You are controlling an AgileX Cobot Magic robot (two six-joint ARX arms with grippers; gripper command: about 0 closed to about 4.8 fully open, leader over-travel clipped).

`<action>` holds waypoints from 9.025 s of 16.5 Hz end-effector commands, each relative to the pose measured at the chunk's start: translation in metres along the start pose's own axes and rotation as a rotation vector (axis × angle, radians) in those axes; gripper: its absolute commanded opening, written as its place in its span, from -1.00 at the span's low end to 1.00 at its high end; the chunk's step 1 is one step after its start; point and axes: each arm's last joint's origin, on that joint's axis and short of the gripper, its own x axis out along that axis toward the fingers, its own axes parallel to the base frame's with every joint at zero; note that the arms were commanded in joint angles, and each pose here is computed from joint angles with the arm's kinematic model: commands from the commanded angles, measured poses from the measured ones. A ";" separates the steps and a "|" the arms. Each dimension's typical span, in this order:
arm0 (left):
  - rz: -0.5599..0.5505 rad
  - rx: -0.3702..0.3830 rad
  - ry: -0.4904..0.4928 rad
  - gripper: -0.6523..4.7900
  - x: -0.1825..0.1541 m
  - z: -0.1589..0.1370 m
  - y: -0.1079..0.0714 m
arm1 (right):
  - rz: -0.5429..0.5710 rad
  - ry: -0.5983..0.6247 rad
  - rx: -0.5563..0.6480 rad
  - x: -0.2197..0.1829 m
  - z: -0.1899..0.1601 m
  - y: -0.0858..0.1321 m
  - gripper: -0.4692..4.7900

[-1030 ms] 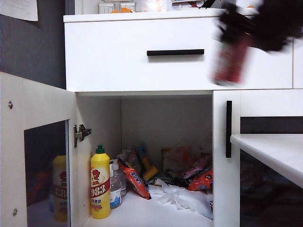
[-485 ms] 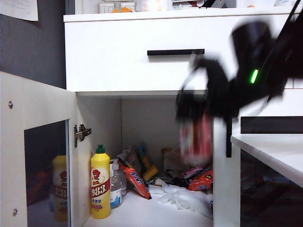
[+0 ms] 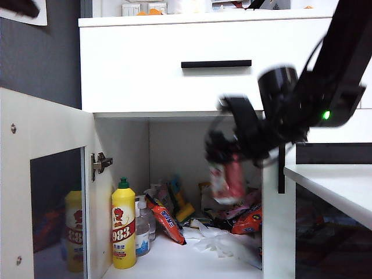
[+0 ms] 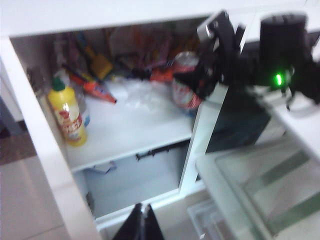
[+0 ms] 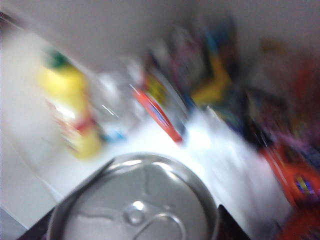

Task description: Open the left door of the white cabinet, pick up a can of beverage from the table on the right, place it inside the cabinet, and finally close the cabinet door.

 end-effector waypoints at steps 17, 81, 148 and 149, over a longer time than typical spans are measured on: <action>0.334 -0.054 0.116 -0.78 -0.005 -0.043 0.017 | 0.185 -0.064 -0.069 0.104 0.003 -0.018 -0.27; 0.340 -0.097 0.106 -0.78 -0.011 -0.045 0.020 | -0.126 -0.258 0.000 0.189 -0.032 -0.061 -0.41; 0.337 -0.100 0.099 -0.78 -0.011 -0.044 0.020 | 0.266 0.679 0.264 0.135 -0.015 -0.054 0.65; 0.335 -0.100 0.098 -0.78 -0.011 -0.044 0.020 | 0.276 0.706 0.236 0.130 -0.018 -0.062 0.65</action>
